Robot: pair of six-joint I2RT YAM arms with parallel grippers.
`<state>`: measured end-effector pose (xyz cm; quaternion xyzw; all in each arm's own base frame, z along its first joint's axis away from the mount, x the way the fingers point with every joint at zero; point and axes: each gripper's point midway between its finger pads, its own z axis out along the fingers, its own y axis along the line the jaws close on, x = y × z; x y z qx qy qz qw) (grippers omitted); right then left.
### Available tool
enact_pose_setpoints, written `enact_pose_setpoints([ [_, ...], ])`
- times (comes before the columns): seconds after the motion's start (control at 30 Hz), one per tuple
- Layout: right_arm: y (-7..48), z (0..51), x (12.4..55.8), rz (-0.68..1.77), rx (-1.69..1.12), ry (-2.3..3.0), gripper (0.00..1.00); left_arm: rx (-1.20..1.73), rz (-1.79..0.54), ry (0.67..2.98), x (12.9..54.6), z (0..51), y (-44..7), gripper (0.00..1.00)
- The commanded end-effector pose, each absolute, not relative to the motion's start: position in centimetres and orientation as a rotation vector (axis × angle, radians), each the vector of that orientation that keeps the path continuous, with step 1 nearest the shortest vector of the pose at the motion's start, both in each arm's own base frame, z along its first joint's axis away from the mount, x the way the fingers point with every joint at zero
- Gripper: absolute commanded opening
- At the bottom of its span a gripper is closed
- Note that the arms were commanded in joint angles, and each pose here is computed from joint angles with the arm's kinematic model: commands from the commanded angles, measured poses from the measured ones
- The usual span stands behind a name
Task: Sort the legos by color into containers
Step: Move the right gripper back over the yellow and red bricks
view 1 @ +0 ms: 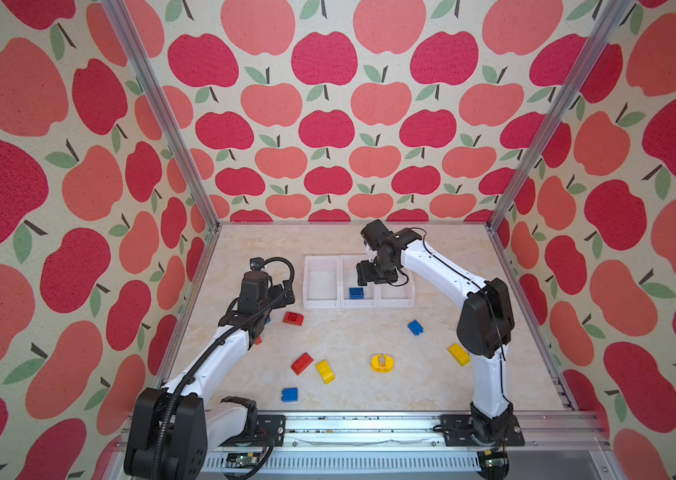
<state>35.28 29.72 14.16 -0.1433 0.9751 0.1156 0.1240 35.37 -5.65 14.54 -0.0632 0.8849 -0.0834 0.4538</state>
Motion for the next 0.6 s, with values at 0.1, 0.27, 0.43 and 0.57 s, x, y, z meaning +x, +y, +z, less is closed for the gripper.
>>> enact_pose_setpoints([
  [0.1, 24.1, 15.7, 35.1, 0.302, -0.186, 2.849, 0.74, -0.154, -0.237, 2.173, 35.9, 15.1, -6.4, 0.99],
  [0.27, 20.4, 15.6, 34.7, 0.271, -0.049, 2.867, 0.74, -0.147, -0.24, 2.175, 35.9, 15.0, -6.8, 0.99],
  [0.43, 16.6, 14.7, 34.2, 0.24, 0.087, 2.895, 0.75, -0.146, -0.236, 2.174, 35.9, 15.1, -6.8, 0.99],
  [0.57, 12.7, 13.6, 33.3, 0.199, 0.203, 2.922, 0.79, -0.144, -0.229, 2.169, 35.9, 15.3, -6.8, 0.99],
])
